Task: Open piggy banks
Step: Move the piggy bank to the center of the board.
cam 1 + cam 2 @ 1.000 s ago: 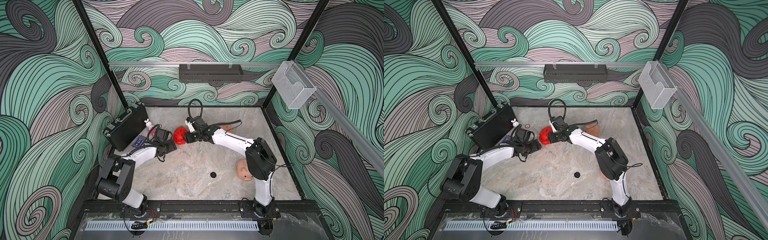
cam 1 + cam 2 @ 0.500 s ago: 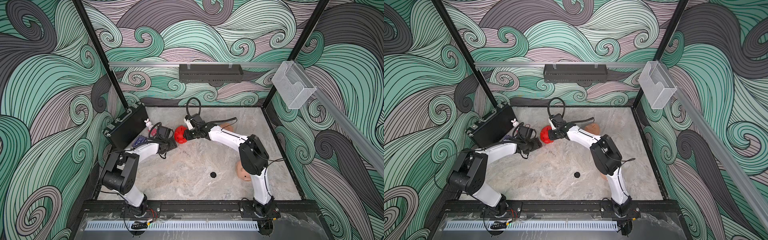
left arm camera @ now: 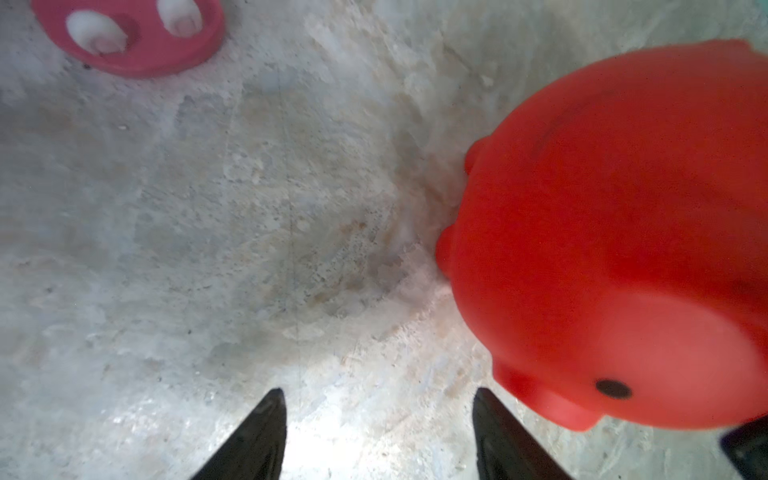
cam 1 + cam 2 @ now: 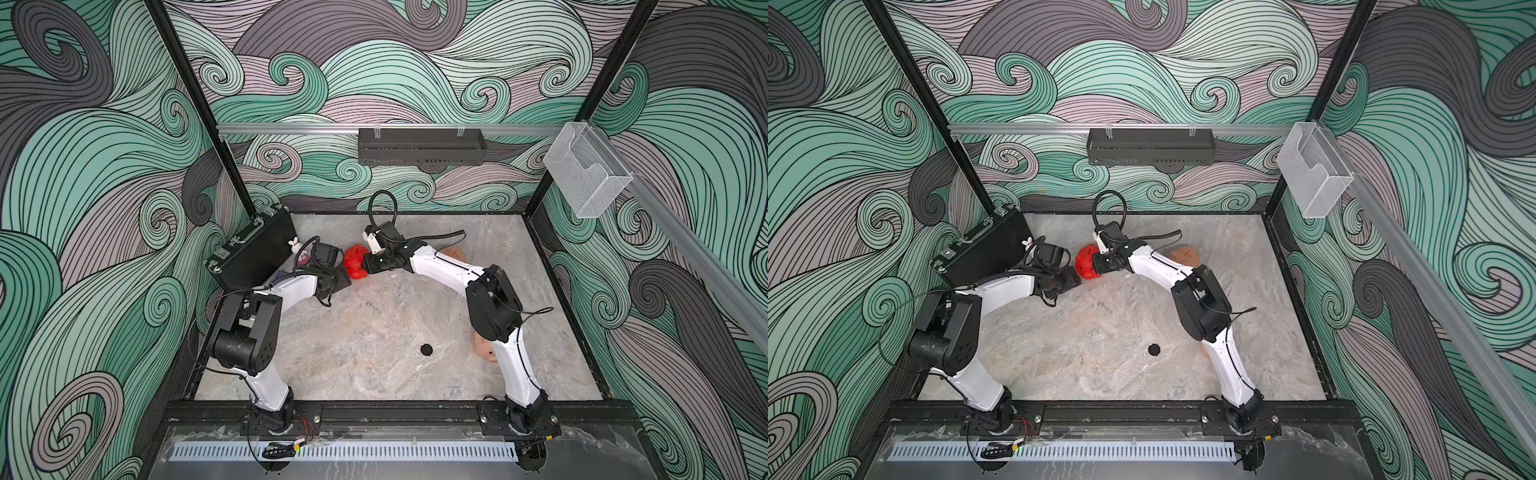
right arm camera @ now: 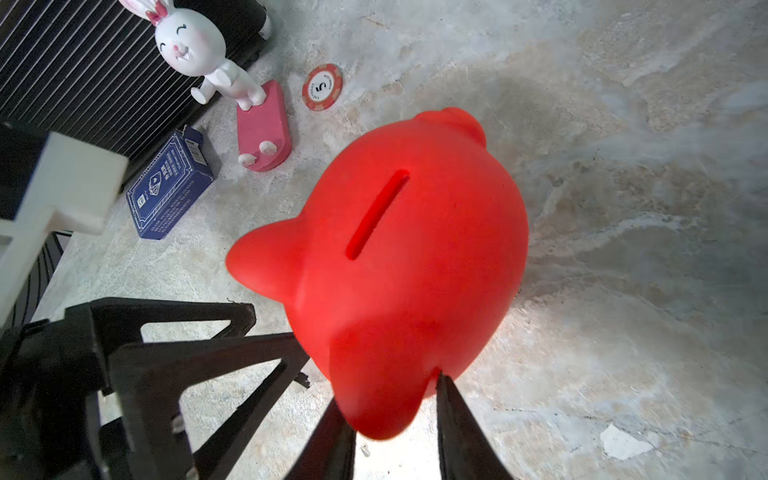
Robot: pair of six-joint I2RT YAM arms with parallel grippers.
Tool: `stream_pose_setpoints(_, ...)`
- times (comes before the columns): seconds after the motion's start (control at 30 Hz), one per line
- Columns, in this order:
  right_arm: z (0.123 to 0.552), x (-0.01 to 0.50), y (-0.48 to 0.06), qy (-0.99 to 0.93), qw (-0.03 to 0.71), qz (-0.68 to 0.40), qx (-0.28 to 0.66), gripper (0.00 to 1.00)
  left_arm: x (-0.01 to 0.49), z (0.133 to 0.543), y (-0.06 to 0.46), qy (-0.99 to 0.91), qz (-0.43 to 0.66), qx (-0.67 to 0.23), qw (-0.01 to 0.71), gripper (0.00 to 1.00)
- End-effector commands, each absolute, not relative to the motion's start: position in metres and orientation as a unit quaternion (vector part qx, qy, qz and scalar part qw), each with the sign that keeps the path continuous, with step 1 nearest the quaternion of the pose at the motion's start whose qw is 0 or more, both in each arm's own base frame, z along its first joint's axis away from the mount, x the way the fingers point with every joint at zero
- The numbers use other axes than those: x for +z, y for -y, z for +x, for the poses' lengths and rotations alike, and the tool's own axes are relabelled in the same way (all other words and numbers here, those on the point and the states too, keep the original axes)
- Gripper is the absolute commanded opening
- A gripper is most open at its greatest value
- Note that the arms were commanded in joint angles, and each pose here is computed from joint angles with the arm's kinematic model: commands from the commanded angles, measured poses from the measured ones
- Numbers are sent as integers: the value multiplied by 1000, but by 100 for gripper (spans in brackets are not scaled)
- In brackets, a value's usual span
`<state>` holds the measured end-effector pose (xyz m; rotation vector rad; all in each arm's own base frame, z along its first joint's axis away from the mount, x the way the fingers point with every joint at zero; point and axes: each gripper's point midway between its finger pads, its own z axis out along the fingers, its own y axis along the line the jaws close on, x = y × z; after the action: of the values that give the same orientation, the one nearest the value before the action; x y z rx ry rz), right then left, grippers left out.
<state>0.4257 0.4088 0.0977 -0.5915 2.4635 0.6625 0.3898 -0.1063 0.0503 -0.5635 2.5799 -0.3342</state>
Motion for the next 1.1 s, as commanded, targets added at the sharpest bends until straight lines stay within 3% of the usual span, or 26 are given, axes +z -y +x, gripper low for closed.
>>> stream_pose_setpoints(0.0, 431, 95, -408, -910, 252, -221, 243, 33, 52, 395, 100, -943, -205, -111, 237, 70)
stream_pose_setpoints(0.8, 453, 93, -413, -912, 254, -213, 241, 32, 51, 420, 89, -941, -214, -113, 238, 69)
stream_pose_setpoints(1.07, 442, 112, -407, -909, 254, -218, 247, 33, 66, 408, 91, -939, -210, -127, 240, 70)
